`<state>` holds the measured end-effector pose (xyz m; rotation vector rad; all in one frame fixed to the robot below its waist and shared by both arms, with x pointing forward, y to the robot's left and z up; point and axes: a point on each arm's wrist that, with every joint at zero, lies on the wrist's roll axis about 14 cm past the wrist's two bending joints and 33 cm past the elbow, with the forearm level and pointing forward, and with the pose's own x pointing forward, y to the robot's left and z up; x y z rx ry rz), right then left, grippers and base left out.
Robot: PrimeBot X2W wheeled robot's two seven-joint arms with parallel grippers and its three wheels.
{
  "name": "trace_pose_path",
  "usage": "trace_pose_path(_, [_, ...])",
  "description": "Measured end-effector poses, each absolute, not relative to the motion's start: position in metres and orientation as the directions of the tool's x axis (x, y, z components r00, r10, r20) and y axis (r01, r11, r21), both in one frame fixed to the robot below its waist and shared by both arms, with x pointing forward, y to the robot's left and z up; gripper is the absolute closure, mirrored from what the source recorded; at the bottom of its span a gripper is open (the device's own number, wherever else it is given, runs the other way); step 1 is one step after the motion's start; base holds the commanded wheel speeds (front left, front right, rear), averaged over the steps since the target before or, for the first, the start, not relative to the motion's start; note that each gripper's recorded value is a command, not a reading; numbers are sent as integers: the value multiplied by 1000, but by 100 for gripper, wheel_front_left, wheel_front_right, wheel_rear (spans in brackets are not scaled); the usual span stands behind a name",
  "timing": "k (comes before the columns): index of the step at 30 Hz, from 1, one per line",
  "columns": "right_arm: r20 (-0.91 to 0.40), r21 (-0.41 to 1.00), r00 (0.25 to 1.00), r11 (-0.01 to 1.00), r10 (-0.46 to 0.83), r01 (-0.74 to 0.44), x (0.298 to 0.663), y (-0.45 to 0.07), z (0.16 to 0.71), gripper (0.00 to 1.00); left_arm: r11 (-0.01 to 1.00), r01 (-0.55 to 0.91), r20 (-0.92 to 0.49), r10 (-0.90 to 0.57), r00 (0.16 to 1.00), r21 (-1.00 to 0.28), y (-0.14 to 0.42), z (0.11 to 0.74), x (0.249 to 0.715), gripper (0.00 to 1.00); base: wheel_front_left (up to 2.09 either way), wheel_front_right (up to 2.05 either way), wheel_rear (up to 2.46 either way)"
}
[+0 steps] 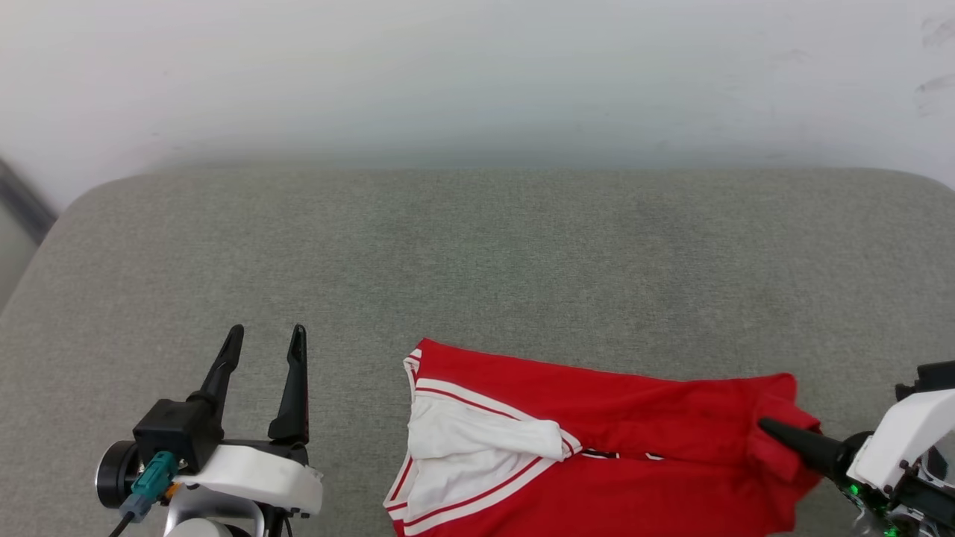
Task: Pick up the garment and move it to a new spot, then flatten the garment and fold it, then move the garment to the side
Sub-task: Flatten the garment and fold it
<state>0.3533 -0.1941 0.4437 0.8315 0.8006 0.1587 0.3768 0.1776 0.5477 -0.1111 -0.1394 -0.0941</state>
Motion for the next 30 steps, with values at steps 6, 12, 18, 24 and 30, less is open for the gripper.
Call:
trace_pose_path(6, [-420,870,627,487,657,73,359,-125,454,100,991,91,136,-78,988,-96,182,547,371,0,0,0,0])
trace_pose_path(12, [-330,921,511,390,793,-12,363,-48,460,100,993,64,127,-51,991,-99,191,545,368,0,0,0,0])
trace_pose_path(18, [-317,921,392,379,864,-92,357,17,460,100,994,52,126,-40,991,-97,196,546,367,0,0,0,0])
trace_pose_path(24, [-327,894,384,414,863,-169,368,52,459,69,995,25,104,-15,994,-95,204,538,367,0,0,0,0])
trace_pose_path(30, [-351,861,405,461,844,-215,375,62,454,0,995,19,102,-10,995,-96,205,537,369,0,0,0,0])
